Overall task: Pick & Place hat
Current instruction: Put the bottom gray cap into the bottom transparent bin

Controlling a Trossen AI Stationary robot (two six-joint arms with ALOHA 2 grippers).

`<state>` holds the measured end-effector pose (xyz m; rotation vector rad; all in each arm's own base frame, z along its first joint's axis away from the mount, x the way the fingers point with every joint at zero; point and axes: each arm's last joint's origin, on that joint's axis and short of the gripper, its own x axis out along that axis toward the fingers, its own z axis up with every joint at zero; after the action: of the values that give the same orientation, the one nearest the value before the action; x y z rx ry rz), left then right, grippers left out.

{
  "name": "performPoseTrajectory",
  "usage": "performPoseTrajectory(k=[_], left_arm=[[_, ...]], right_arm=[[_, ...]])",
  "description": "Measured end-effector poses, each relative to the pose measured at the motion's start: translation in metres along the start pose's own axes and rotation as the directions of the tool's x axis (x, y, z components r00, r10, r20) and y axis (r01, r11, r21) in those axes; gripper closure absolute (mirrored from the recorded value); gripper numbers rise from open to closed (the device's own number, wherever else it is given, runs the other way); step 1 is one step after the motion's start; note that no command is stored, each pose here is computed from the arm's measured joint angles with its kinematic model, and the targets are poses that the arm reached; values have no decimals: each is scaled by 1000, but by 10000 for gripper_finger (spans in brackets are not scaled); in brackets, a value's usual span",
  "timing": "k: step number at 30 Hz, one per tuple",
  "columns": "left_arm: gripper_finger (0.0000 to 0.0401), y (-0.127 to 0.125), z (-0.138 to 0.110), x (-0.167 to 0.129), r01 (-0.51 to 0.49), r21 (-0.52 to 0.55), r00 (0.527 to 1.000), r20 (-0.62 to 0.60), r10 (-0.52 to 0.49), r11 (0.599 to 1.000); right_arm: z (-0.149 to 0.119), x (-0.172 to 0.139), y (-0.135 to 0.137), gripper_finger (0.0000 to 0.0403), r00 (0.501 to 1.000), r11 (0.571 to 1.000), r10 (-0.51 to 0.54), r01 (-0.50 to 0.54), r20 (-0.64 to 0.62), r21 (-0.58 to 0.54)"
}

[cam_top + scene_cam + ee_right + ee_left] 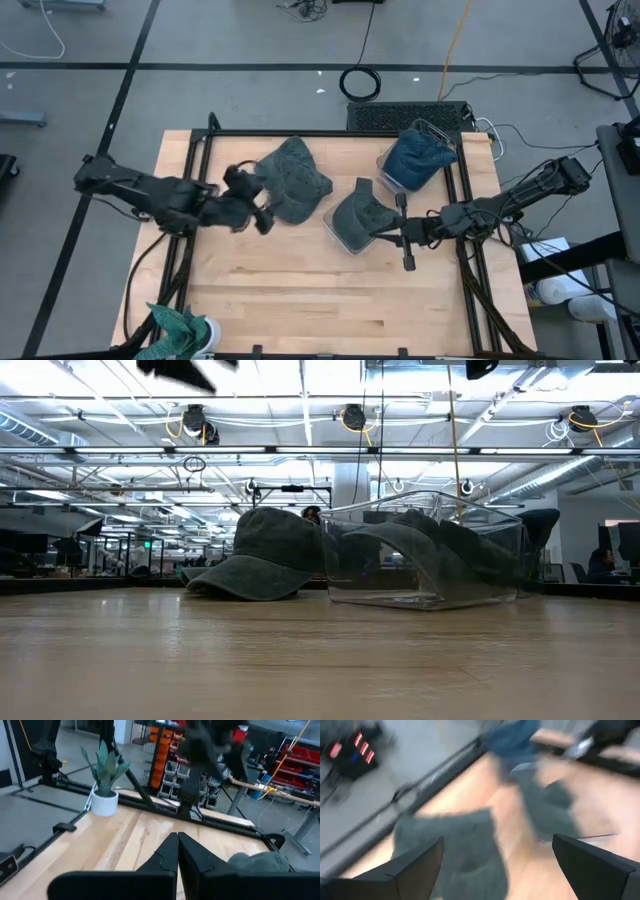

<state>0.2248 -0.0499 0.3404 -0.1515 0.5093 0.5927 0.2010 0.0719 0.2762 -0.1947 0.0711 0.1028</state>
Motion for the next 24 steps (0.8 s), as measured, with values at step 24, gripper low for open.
performPoseTrajectory(k=[24], left_arm=[[22,-3,-57,181,-375,-59,879,-341,335,925]], right_arm=[[-2,0,0,403,1000,1000,2,-2,-15,-5]])
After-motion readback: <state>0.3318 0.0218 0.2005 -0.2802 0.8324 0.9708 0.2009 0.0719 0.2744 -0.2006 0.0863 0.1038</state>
